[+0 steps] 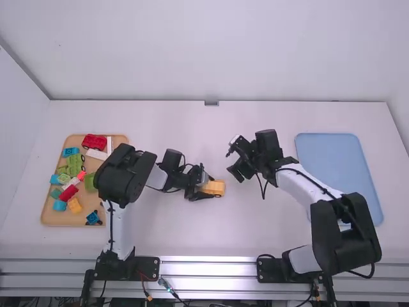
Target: Assemble lego blocks to make yellow taxi
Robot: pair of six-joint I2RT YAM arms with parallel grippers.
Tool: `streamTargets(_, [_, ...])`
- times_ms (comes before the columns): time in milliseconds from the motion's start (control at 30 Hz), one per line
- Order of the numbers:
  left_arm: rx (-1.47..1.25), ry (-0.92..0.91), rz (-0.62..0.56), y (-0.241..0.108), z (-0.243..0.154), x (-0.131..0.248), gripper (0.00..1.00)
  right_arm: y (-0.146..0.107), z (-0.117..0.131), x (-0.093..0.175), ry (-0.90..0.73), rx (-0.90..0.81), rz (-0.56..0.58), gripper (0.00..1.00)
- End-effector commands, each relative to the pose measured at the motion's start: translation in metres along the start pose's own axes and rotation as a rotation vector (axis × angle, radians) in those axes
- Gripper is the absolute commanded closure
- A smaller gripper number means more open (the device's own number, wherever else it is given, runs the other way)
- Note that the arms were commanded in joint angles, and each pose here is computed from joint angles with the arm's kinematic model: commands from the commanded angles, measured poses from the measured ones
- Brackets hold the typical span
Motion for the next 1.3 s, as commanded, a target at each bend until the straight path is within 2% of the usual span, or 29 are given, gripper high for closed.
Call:
streamTargets(0, [0.102,0.046,0.031,0.0,0.008,-0.002,0.04,-0.003,-0.003,0.001,-0.062,-0.059,0.058,0.01])
streamTargets(67, [0.122,0.054,0.024,0.005,0.01,0.0,0.01,-0.003,-0.003,0.001,-0.064,-0.059,0.056,0.01])
streamTargets(267, [0.148,0.077,0.018,0.028,0.008,0.018,0.01,-0.003,-0.005,0.001,-0.071,-0.056,0.051,0.01])
streamTargets(400, [0.2,0.104,0.022,0.053,-0.001,0.047,0.01,-0.002,-0.005,0.001,-0.072,-0.049,0.05,0.01])
streamTargets(567, [0.264,0.169,0.008,0.086,-0.018,0.097,0.01,0.0,-0.007,0.001,-0.086,-0.043,0.032,0.01])
streamTargets(633, [0.317,0.234,0.001,0.099,-0.03,0.13,0.01,0.002,-0.008,0.001,-0.096,-0.039,0.021,0.01])
streamTargets(767, [0.413,0.365,0.015,0.104,-0.048,0.174,0.01,0.004,-0.011,0.002,-0.111,-0.033,0.004,0.01])
streamTargets(867, [0.64,0.552,-0.011,0.1,-0.066,0.22,0.01,0.009,-0.015,0.002,-0.138,-0.022,-0.027,0.01])
streamTargets(900, [0.656,0.567,-0.014,0.099,-0.067,0.223,0.01,0.009,-0.015,0.002,-0.139,-0.021,-0.028,0.01])
streamTargets(1000, [1.125,0.996,-0.076,0.076,-0.077,0.276,0.01,0.013,-0.018,0.003,-0.161,-0.012,-0.054,0.01])
streamTargets(1167, [1.537,1.565,-0.047,0.036,-0.097,0.323,0.01,0.017,-0.021,0.004,-0.181,0.002,-0.077,0.01])
streamTargets(1267, [1.652,1.727,0.014,0.019,-0.107,0.334,0.01,0.019,-0.024,0.005,-0.2,0.024,-0.093,0.01])
Point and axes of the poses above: each hand's point on the last joint's axis, 136 mm out from that joint toward the fingers, its own x axis back along the fingers, its own z axis along the line the jaws close on, y = z × x, the point moved 10 cm from there along x, back along the fingers, and after that the axes turned 12 degrees about x, right-handed, at the moved point
